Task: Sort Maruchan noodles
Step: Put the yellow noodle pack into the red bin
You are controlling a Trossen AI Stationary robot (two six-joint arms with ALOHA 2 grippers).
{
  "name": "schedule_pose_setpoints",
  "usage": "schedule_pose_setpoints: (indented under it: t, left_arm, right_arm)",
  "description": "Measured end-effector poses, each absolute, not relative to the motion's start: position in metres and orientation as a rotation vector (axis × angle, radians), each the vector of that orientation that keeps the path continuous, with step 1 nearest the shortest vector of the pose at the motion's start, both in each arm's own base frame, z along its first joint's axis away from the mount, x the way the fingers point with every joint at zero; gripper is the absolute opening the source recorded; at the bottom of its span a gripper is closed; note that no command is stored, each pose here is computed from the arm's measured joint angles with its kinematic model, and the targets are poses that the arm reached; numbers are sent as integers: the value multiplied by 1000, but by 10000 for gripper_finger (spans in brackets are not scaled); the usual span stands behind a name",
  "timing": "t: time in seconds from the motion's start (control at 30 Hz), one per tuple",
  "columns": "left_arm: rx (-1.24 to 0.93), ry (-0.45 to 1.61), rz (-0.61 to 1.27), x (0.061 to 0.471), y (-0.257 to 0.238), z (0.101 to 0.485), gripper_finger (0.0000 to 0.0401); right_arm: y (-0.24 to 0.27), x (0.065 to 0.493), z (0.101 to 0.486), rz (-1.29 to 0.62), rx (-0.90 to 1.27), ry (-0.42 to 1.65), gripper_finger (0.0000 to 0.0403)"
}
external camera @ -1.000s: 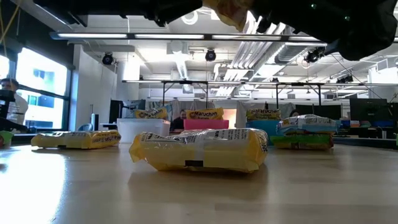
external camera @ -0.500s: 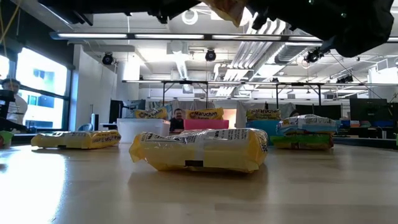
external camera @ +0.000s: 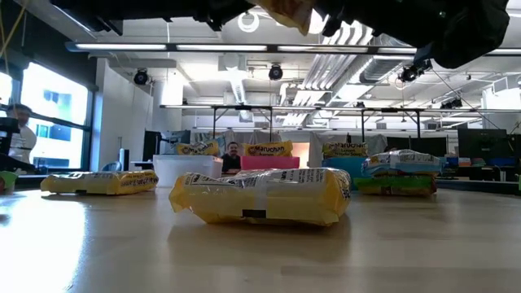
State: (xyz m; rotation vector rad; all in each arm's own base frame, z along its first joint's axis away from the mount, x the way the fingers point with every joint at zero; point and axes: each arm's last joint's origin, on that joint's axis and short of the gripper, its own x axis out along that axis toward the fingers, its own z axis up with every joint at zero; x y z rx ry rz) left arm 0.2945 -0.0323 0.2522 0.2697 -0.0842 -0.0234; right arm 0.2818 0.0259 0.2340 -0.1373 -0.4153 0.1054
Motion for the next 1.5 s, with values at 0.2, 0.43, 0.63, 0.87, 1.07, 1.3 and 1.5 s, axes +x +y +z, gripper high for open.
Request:
schedule_pose_setpoints:
  t: [0.2,0.43,0.63,0.87,1.07,1.3,1.5]
  left_arm:
    - [278,-74,-27,295,-33,251,90]
    - [285,27,10,293,-31,245,85]
    - [275,196,66,282,-24,241,85]
    - [190,414,132,270,-5,227,85]
    - [135,509,173,269,14,215,85]
    - [98,518,137,270,24,213,85]
    - [98,525,135,270,24,212,85]
  right_arm:
    - [26,282,234,103,-101,-411,132]
    - [22,284,229,-16,-97,-325,197]
    - [17,273,234,-168,-151,-121,241]
    - [18,243,249,-221,-171,90,248]
    - [19,256,262,-198,-193,299,248]
    - [9,298,287,-204,-236,537,248]
    - [-2,342,297,-141,-268,680,248]
